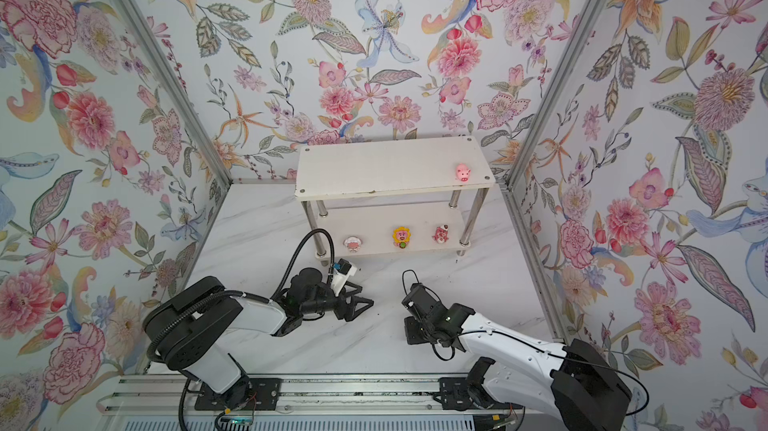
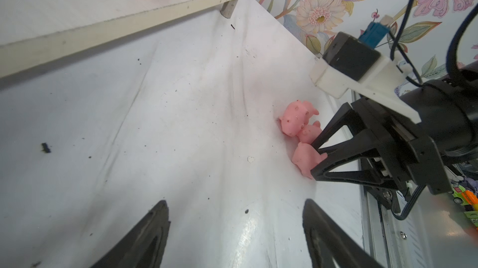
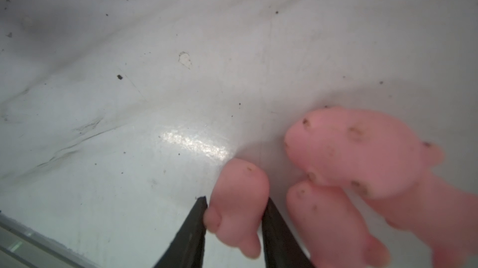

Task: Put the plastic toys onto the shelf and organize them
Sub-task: 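Grasp a pink pig from the pile with the right gripper, then lift the pink pig with the right gripper over the top shelf tier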

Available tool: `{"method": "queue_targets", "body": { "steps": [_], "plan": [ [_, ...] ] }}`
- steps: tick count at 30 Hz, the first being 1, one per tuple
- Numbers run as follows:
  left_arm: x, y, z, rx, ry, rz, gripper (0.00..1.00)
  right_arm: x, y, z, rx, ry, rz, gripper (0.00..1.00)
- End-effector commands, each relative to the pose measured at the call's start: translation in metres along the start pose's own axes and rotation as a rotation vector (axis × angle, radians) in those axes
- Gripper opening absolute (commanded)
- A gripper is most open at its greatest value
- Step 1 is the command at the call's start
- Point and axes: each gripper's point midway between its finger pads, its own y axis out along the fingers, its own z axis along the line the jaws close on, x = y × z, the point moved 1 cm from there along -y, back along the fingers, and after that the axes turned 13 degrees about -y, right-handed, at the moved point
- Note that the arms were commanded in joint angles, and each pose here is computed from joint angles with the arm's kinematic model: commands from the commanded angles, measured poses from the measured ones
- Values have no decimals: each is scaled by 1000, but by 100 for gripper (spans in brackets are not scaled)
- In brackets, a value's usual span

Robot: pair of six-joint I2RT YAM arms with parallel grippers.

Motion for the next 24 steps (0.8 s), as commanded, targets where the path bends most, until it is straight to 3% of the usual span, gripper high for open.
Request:
{"method": "queue_targets", "body": {
  "steps": [1, 6, 12, 18, 24],
  "plan": [
    [7, -3, -2, -38, -12, -28, 82, 18, -5, -1, -38, -15, -64, 29],
    [9, -10, 3, -25, -12, -38, 82, 43, -32, 8, -39, -96, -75, 22],
    [12, -16, 3, -18, 0, -51, 82, 107, -128, 7, -165, -291, -107, 19],
    [11, -20, 6, 2, 0, -66, 82, 198, -248, 2, -309, -376, -323, 18],
    [13, -22, 2, -5, 4, -68, 82, 275, -305, -17, -389, -373, -470, 18]
  ]
}}
